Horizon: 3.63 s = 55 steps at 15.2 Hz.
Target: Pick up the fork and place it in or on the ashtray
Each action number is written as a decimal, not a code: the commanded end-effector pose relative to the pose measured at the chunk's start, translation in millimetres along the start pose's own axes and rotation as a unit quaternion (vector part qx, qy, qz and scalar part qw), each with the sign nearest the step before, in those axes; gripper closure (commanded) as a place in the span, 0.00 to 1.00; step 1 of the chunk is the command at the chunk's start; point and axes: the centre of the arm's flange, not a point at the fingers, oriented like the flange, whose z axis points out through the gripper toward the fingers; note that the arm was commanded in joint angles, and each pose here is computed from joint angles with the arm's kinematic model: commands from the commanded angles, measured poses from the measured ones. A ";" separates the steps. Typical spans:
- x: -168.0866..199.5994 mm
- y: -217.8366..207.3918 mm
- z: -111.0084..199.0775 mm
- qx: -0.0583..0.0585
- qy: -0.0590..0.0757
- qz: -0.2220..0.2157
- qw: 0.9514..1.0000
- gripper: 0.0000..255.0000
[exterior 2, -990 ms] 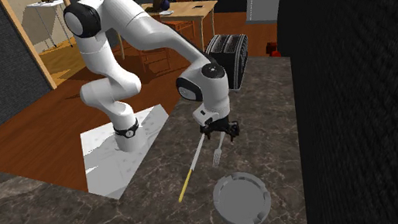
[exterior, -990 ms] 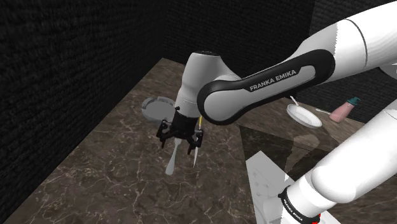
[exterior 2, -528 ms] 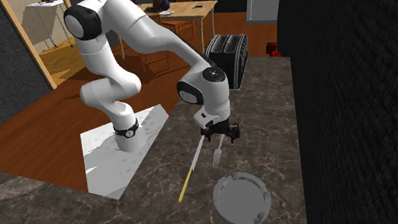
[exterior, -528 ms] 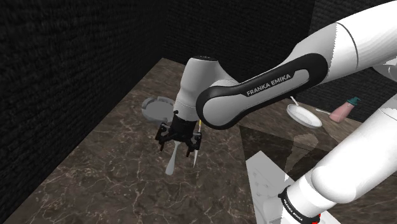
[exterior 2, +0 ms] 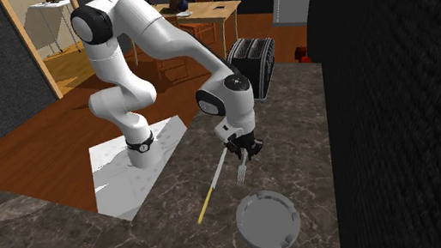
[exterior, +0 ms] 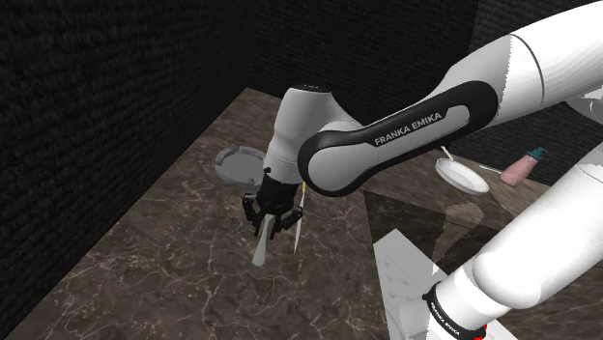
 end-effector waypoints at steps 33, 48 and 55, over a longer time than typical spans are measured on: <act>93.0 -50.5 -108.8 0.000 0.000 0.000 1.000 1.00; 211.2 -102.0 -86.4 0.000 0.000 0.000 1.000 1.00; 214.7 -101.7 -62.2 0.000 0.000 0.000 1.000 1.00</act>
